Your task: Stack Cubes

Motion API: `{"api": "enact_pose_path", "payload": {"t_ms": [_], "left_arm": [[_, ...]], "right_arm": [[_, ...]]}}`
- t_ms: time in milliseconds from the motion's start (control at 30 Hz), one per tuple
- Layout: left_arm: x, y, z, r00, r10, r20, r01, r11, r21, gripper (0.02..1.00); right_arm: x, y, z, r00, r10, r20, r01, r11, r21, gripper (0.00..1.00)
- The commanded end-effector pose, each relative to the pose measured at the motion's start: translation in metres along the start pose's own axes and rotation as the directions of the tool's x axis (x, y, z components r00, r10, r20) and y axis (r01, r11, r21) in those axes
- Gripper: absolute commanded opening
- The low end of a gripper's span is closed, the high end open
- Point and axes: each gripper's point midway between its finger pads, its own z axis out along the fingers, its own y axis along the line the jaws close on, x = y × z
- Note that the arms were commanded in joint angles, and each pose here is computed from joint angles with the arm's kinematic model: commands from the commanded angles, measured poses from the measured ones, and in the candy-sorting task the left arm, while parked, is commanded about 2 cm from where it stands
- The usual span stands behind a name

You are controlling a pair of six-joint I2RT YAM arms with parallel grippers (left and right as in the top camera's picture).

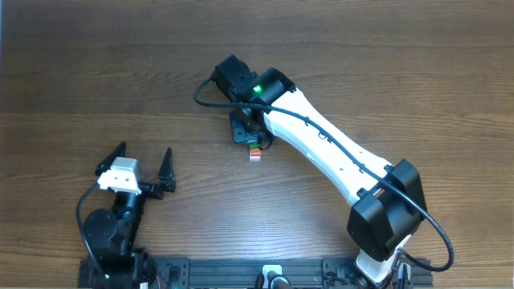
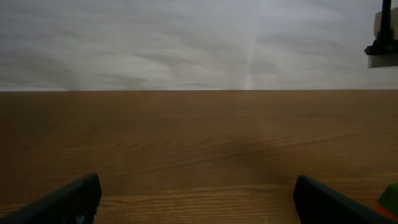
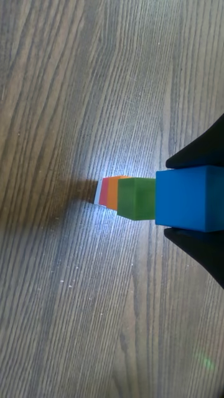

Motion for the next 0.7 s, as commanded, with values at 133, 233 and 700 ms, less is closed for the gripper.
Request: {"api": "enact_pose_path", "payload": {"t_ms": [133,233,700], "left_arm": [[0.001,-0.0025,0.0,1.0,0.015,0.001,-0.015,1.0,0.013,1.0],[0.001,-0.0025,0.0,1.0,0.015,0.001,-0.015,1.0,0.013,1.0],[0.001,-0.0025,0.0,1.0,0.015,0.001,-0.015,1.0,0.013,1.0]], "right_arm": [[-0.0033,0.0033,0.0078,1.0,-0.011,-0.009,0.011,1.0,0.015,0.009],[-0.003,0.0032,0.0099,1.0,-0.011,-0.014,0.011,1.0,0.018,0.012],[-0.0033,0.0035,0.0159,1.0,-0.011,-0.024,0.011,1.0,0.023,0.014]]}}
